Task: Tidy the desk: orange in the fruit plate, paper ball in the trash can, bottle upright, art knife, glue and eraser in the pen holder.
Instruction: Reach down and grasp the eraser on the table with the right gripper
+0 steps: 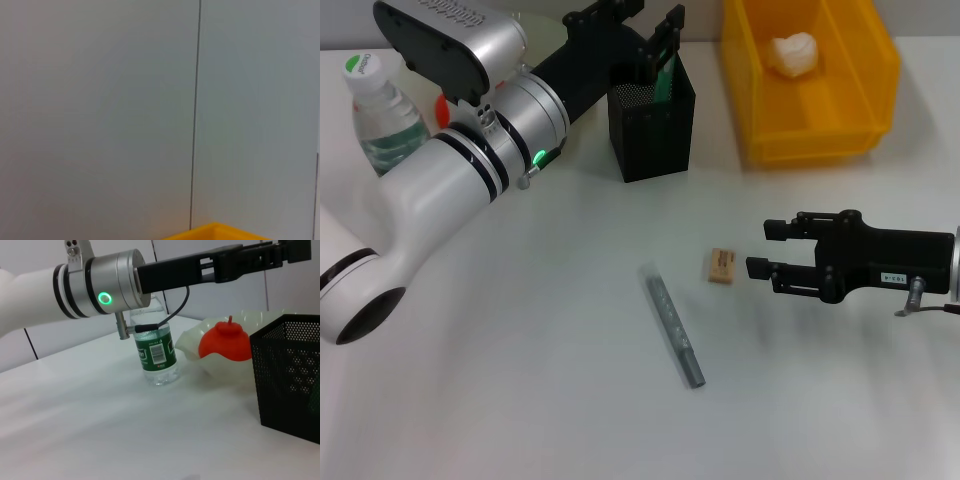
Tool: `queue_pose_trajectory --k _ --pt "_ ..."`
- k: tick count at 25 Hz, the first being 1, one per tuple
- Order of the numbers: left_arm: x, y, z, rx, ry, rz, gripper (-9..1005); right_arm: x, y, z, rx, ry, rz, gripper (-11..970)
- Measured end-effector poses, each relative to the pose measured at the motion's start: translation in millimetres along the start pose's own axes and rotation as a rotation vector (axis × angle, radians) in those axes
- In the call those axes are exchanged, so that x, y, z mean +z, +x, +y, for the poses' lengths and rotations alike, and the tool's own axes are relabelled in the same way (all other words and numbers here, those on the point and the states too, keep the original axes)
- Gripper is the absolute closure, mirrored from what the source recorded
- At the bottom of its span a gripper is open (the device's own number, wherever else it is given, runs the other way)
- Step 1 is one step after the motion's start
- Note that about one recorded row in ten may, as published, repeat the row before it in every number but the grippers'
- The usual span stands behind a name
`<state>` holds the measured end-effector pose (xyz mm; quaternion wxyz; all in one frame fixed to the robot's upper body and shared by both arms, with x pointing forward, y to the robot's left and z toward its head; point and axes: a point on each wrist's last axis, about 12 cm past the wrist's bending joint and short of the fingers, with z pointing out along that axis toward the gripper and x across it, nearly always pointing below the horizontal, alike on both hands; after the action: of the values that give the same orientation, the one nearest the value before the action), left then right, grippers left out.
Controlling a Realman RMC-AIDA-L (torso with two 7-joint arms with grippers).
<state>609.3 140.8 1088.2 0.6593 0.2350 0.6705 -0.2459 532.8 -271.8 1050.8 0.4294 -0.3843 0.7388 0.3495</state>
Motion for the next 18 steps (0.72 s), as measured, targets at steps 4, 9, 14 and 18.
queue_pose_trajectory --k 4,9,14,18 --pt "-2 -1 -1.6 0.001 0.013 -0.022 485 0 0 0.0 0.000 0.000 0.000 341" --pt "-13 -3 -8.4 -0.030 0.059 -0.097 459 0 0 -0.1 0.001 0.001 -0.004 342" --pt "-45 0 -17.4 -0.083 0.190 -0.197 389 -1 -1 -1.1 0.002 0.007 -0.010 342" --pt "-79 -1 -14.3 -0.124 0.360 -0.218 278 0 -6 -3.4 -0.006 0.007 -0.013 342"
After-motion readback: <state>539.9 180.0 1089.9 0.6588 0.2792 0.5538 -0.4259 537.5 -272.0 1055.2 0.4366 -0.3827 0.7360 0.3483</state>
